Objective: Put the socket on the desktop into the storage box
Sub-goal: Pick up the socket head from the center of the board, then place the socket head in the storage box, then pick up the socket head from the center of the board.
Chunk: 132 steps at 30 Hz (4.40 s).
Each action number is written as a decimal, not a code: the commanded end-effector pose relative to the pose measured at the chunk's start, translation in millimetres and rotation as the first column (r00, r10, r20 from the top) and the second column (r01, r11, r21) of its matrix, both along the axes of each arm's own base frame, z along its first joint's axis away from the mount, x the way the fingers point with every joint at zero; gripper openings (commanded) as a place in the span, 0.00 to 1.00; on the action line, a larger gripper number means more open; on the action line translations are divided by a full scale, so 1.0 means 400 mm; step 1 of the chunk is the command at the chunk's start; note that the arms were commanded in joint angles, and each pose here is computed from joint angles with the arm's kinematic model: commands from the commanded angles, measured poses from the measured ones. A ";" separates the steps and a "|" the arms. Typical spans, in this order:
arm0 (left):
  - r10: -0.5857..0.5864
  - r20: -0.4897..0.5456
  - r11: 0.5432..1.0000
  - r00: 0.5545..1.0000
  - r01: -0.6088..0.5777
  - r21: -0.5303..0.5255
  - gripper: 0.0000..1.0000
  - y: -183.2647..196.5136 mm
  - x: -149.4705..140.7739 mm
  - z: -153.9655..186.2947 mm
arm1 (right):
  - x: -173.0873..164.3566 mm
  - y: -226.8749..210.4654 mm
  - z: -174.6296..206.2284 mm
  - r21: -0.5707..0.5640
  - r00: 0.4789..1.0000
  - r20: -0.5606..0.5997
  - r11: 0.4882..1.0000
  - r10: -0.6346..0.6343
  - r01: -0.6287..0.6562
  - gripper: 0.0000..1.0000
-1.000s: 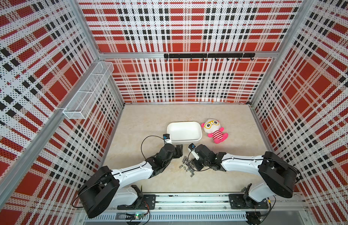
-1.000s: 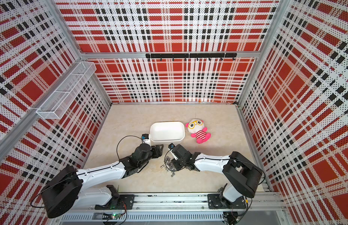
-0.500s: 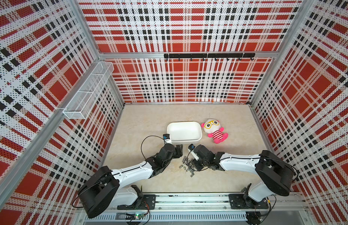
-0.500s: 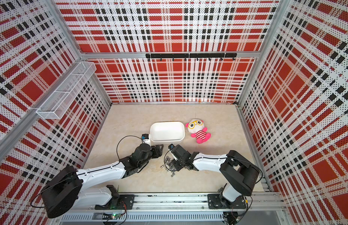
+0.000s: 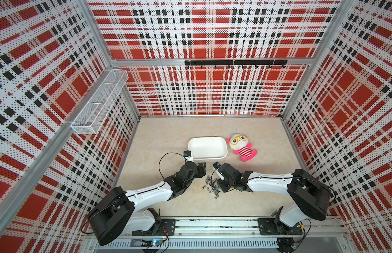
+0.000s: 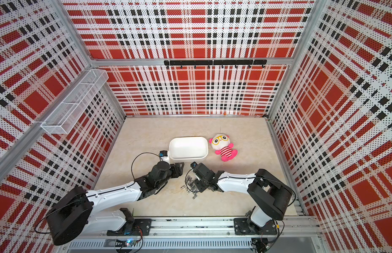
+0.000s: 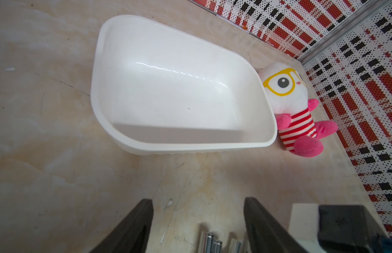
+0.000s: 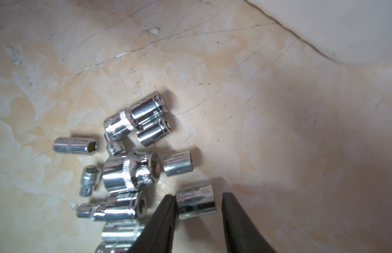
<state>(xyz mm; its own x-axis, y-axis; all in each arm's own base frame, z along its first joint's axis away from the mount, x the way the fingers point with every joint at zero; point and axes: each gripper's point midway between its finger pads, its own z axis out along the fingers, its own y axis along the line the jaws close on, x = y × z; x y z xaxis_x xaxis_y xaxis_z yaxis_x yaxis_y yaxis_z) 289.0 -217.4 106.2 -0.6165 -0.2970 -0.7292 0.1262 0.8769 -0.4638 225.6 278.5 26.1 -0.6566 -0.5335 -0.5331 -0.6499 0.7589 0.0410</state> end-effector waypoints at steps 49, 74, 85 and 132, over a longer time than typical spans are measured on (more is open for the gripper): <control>0.173 0.133 0.984 0.976 -0.165 -0.068 0.70 0.100 0.006 0.099 | 0.413 0.018 0.342 0.204 0.889 0.181 0.901 -0.420 0.383 0.07; 0.142 0.103 0.989 0.985 -0.137 -0.050 0.70 0.082 0.013 0.074 | 0.503 0.043 0.150 0.084 0.903 0.027 0.901 -0.429 0.425 0.45; -0.007 0.074 1.000 0.997 0.007 -0.006 0.67 0.007 0.007 0.056 | 0.403 -0.025 0.305 0.163 0.913 0.102 0.912 -0.395 0.377 0.43; -0.167 -0.147 0.921 0.975 0.207 0.330 0.31 -0.088 -0.052 -0.143 | 0.107 -0.327 0.301 0.427 0.768 0.249 0.778 -0.591 0.461 0.45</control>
<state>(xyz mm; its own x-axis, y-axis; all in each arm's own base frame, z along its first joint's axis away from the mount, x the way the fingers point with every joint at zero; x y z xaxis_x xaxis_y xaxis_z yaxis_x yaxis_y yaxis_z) 272.6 -257.4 61.6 -0.7074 0.0505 -0.7050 0.2656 0.9433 -0.1989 268.1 151.4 141.1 -0.5311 0.0636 -0.8449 -0.1839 0.9648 0.1882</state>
